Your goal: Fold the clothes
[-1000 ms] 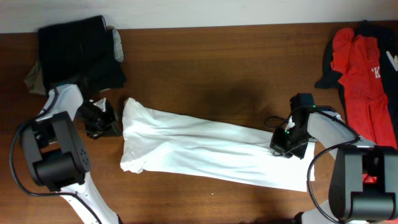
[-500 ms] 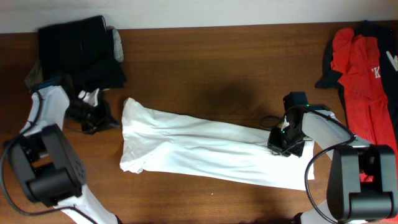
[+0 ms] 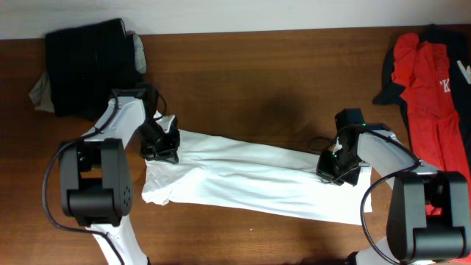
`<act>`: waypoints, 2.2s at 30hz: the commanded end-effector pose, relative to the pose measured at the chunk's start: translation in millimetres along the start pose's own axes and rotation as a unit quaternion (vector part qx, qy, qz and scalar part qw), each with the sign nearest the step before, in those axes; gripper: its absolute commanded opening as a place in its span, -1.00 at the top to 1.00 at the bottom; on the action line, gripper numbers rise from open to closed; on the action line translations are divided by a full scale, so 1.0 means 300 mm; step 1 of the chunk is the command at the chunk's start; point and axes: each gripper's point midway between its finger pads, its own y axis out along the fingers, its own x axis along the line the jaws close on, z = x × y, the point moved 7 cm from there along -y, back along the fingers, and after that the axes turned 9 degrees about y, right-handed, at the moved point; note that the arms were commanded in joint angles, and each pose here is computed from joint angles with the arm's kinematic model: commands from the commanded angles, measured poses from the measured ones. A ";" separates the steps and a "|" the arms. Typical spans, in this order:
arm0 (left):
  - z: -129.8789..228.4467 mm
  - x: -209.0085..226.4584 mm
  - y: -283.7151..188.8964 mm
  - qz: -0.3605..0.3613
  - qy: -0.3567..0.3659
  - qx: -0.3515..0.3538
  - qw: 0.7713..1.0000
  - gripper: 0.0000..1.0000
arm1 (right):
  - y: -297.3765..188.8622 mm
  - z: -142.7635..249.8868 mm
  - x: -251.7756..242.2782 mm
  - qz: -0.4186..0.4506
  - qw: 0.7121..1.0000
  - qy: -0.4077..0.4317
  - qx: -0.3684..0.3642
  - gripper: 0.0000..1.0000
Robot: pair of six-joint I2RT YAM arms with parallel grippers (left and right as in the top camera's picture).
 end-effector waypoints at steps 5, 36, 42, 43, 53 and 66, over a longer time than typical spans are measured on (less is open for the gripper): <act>0.005 0.142 0.112 -0.091 -0.097 0.048 0.990 0.98 | 0.034 -0.003 0.004 0.018 1.000 -0.001 0.012 0.74; 0.190 0.625 0.090 -0.070 -0.364 0.050 0.927 0.98 | -0.112 -0.028 0.231 -0.061 0.989 -0.133 -0.015 0.05; 0.192 0.624 0.090 -0.069 -0.364 0.052 0.927 0.98 | -0.058 -0.044 0.226 -0.029 0.991 -0.133 -0.013 0.04; 0.192 0.624 0.090 -0.069 -0.364 0.052 0.927 0.98 | -0.047 -0.046 0.225 -0.026 0.991 -0.132 -0.010 0.15; 0.186 0.622 0.069 -0.066 -0.365 0.053 0.927 0.98 | -0.044 -0.101 0.137 0.044 0.996 -0.074 -0.037 0.92; 0.094 0.514 -0.197 -0.053 -0.335 0.034 0.940 0.72 | -0.261 -0.070 0.188 -0.038 0.997 -0.039 -0.047 -0.97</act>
